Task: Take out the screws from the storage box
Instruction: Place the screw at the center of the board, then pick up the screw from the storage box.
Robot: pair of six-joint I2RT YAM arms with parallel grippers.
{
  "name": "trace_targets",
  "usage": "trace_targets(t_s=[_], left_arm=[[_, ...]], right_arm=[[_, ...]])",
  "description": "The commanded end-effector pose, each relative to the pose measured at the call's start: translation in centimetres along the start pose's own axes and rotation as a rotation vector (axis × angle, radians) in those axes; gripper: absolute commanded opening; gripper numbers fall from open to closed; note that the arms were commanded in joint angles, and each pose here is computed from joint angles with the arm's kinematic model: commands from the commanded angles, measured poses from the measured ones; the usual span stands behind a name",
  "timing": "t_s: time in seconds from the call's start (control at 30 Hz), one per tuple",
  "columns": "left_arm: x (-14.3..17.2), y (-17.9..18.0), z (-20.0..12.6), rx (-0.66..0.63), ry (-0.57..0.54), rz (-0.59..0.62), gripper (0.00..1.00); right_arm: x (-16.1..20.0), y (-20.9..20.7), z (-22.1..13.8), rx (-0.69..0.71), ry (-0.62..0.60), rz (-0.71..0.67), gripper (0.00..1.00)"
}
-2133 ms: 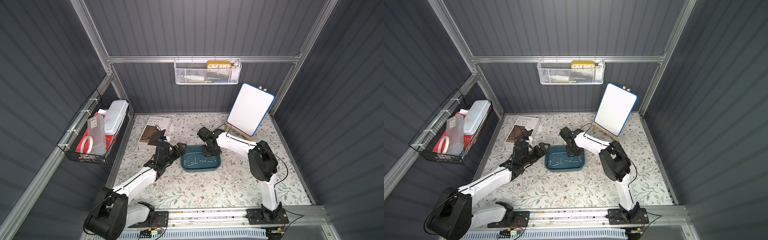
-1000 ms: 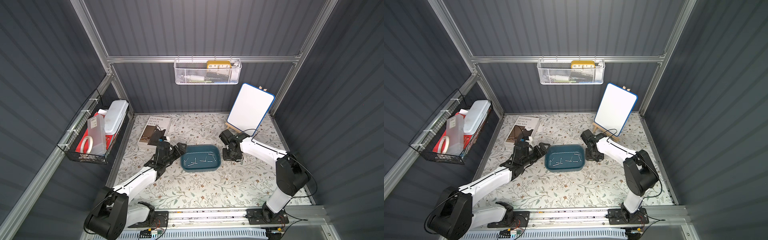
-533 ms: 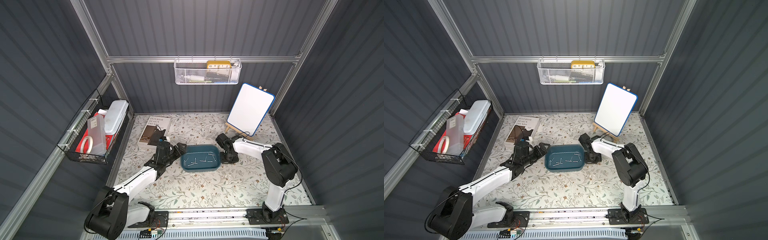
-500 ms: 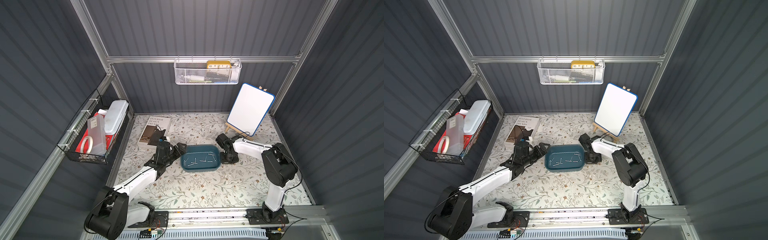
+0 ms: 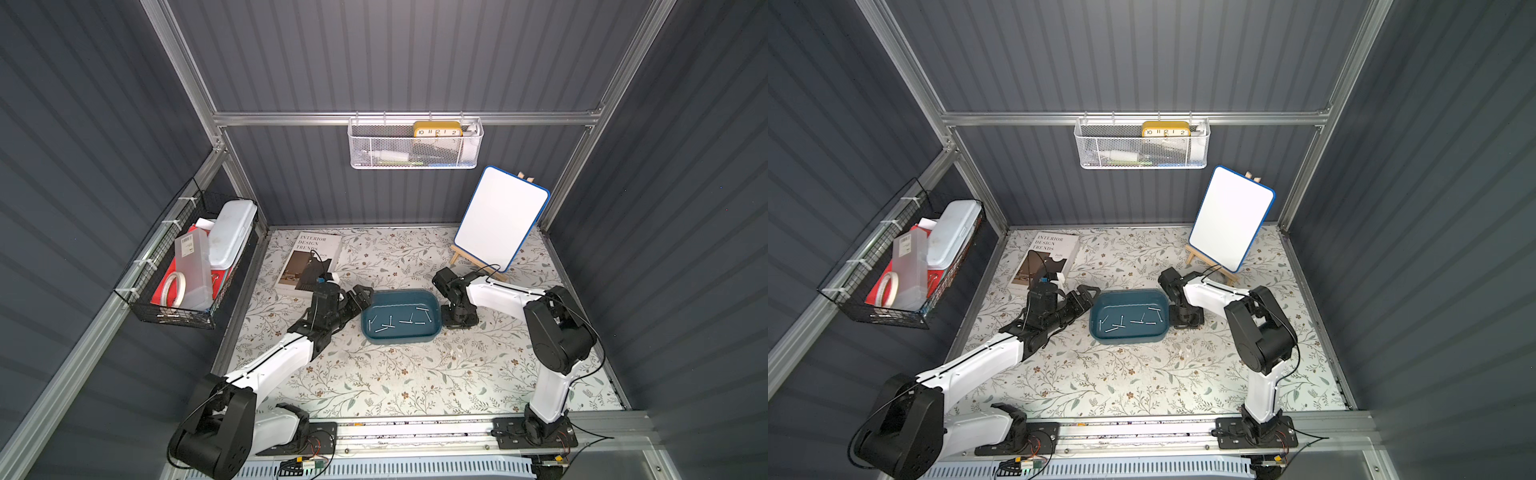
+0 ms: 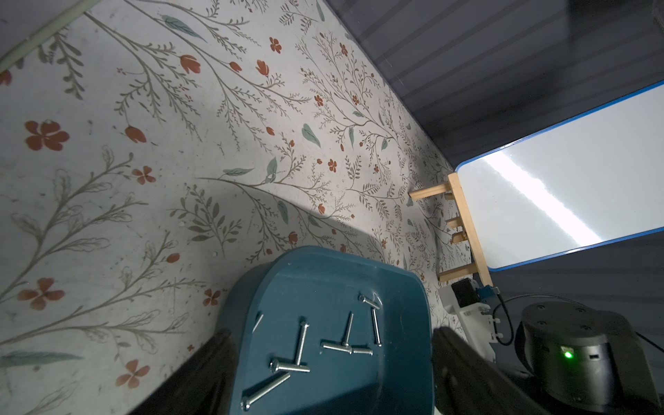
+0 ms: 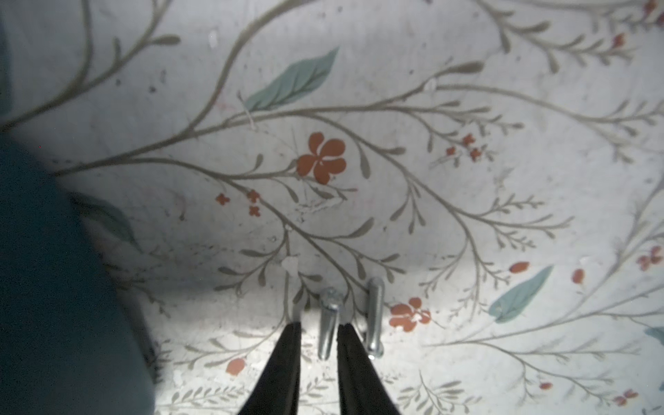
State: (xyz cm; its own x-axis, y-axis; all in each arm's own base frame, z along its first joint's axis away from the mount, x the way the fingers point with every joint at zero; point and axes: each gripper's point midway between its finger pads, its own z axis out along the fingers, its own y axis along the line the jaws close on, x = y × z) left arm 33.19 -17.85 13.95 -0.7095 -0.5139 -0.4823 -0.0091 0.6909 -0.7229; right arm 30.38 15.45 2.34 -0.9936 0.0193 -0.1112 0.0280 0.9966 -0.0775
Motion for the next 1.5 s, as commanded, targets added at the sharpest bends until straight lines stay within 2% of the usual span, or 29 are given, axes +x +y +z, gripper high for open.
trace_targets(t_s=[0.0, 0.2, 0.37, 0.47, 0.6, 0.7, 1.07, 1.47], left_arm=[[-0.8, -1.0, -0.7, 0.019, -0.027, 0.000, 0.88], [-0.7, -1.0, -0.7, 0.031, -0.034, -0.003, 0.89], [-0.4, -0.9, 0.0, 0.040, -0.018, 0.010, 0.88], [-0.3, -0.7, 0.3, 0.036, -0.016, 0.019, 0.88], [-0.3, -0.6, 0.3, 0.031, -0.017, 0.024, 0.89], [-0.1, -0.3, 0.3, 0.024, -0.012, 0.027, 0.88], [0.8, 0.5, 0.9, 0.015, 0.017, 0.026, 0.89], [1.0, 0.8, 1.2, 0.007, 0.025, 0.026, 0.89]], right_arm=[[-1.0, -0.6, -3.5, 0.002, -0.061, 0.005, 0.23], [-1.9, -1.0, -8.9, -0.032, -0.166, -0.002, 0.24], [-3.2, 1.9, -12.3, -0.075, -0.237, -0.076, 0.25], [-4.0, 5.0, -12.7, -0.085, -0.236, -0.138, 0.28], [-4.8, 9.6, -11.4, -0.068, -0.209, -0.248, 0.28], [-5.4, 11.2, -9.6, -0.038, -0.175, -0.282, 0.28], [-4.4, 9.1, -4.8, 0.070, -0.079, -0.251, 0.28], [-2.4, 8.6, -1.9, 0.051, 0.006, -0.220, 0.28]])
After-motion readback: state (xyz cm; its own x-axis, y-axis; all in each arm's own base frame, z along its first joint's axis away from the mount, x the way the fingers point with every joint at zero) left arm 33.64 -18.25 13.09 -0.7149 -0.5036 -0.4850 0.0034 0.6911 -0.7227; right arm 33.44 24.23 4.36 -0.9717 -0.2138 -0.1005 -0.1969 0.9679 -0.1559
